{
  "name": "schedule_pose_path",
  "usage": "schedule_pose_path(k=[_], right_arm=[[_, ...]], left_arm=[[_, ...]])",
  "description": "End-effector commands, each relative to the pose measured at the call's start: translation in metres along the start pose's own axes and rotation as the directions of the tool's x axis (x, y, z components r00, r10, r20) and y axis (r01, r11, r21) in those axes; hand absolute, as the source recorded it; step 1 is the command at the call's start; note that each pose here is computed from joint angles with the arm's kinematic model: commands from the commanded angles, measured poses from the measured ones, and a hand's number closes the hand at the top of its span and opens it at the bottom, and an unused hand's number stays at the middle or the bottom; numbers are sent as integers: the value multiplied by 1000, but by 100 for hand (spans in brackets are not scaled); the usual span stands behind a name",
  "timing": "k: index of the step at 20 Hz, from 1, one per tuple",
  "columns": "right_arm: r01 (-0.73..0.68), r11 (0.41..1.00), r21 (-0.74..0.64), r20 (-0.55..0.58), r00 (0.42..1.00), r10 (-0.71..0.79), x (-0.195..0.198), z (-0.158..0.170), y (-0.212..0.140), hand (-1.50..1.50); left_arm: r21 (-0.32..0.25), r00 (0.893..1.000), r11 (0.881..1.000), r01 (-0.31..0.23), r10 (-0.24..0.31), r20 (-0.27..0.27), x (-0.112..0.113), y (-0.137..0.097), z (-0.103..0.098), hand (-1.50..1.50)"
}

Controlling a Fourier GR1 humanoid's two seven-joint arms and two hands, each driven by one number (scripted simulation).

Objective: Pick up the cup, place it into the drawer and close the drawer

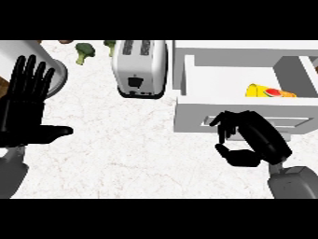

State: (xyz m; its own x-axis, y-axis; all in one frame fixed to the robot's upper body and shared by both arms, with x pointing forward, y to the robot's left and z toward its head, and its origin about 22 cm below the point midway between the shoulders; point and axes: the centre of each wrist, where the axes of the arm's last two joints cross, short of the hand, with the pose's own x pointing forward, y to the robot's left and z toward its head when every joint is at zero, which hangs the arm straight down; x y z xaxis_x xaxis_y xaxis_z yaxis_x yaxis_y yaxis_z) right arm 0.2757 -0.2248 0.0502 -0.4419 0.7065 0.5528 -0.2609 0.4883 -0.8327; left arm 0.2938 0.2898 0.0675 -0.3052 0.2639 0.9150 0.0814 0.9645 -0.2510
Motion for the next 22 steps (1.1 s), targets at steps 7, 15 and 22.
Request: schedule_pose_path(k=[7, 15, 22], right_arm=[[-79, 992, 99, -80, 993, 87, -45, -57, 38, -150], [-49, 994, 98, -98, 993, 59, -91, -82, 33, -150], [21, 994, 103, -121, 993, -8, -94, -113, -13, -150]], left_arm=[[19, 1000, 1000, -10, 10, 7, -11, 42, 31, -150], [7, 1000, 1000, -26, 26, 1, 6, 50, 25, -150], [-10, 999, 999, -35, 35, -2, -15, 46, 48, -150]])
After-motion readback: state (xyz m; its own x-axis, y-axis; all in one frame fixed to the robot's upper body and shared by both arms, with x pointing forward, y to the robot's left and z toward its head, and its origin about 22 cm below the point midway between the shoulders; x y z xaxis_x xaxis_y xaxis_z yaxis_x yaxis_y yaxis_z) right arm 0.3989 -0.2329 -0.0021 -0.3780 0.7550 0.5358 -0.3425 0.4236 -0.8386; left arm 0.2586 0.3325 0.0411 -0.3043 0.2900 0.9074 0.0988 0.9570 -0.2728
